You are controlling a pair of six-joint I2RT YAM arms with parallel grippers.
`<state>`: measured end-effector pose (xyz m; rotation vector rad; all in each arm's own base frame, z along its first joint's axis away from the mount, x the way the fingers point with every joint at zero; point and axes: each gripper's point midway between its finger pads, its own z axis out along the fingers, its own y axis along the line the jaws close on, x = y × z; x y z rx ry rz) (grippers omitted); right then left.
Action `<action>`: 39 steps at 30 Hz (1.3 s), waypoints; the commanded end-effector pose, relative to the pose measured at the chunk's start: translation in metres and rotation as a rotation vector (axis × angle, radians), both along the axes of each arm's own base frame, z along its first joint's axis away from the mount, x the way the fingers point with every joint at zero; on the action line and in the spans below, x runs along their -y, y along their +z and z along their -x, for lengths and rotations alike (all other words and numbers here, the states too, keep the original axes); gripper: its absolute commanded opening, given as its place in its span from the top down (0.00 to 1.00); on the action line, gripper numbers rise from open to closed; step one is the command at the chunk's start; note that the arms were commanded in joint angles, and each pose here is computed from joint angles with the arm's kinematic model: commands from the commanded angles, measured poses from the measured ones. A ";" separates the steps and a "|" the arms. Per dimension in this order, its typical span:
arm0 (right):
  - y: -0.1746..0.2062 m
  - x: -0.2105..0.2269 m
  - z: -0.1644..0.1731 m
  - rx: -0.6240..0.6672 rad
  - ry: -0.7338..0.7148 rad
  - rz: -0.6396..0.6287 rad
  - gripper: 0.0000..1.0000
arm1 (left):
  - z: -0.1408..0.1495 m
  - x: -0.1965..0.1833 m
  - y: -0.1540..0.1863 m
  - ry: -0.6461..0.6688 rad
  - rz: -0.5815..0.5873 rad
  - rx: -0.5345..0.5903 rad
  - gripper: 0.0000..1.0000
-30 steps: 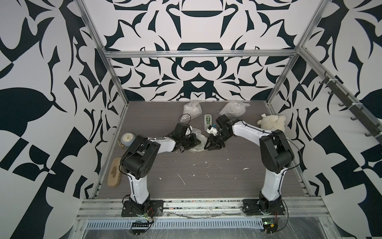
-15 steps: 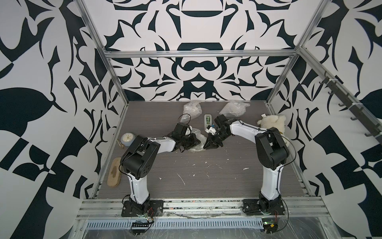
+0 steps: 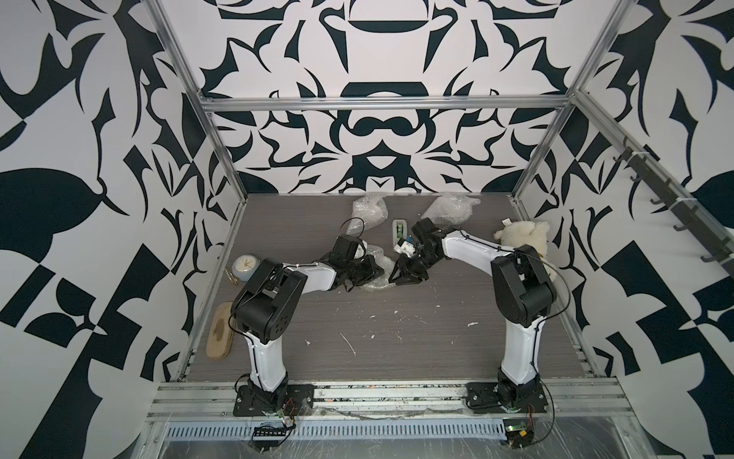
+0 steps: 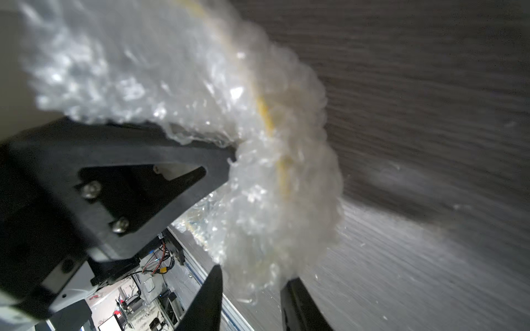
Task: Wrap bowls in bubble wrap
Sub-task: Stick the tape on the bubble wrap.
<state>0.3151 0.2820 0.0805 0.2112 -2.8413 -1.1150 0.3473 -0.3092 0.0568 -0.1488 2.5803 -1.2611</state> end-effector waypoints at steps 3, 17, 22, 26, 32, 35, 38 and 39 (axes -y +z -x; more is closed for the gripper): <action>0.026 0.001 -0.002 0.076 -0.015 -0.025 0.52 | 0.009 -0.011 -0.037 0.008 -0.086 -0.083 0.92; -0.016 -0.019 -0.024 0.023 -0.071 -0.075 0.43 | 0.012 -0.013 -0.035 0.010 -0.088 -0.083 0.92; -0.024 -0.018 -0.026 0.020 -0.089 -0.069 0.65 | 0.011 -0.012 -0.034 0.006 -0.083 -0.084 0.92; -0.023 -0.019 -0.028 0.025 -0.095 -0.076 0.90 | 0.010 -0.010 -0.033 0.003 -0.079 -0.084 0.92; -0.014 -0.019 -0.031 0.037 -0.095 -0.084 1.00 | 0.009 -0.009 -0.030 0.000 -0.075 -0.077 0.92; -0.013 -0.019 -0.031 0.038 -0.095 -0.083 1.00 | 0.007 -0.008 -0.022 0.001 -0.074 -0.065 0.83; -0.013 -0.020 -0.035 0.031 -0.101 -0.081 1.00 | 0.002 -0.008 0.000 -0.007 -0.083 -0.026 0.74; -0.013 -0.022 -0.037 0.032 -0.105 -0.083 1.00 | 0.000 -0.008 0.010 -0.009 -0.087 -0.005 0.71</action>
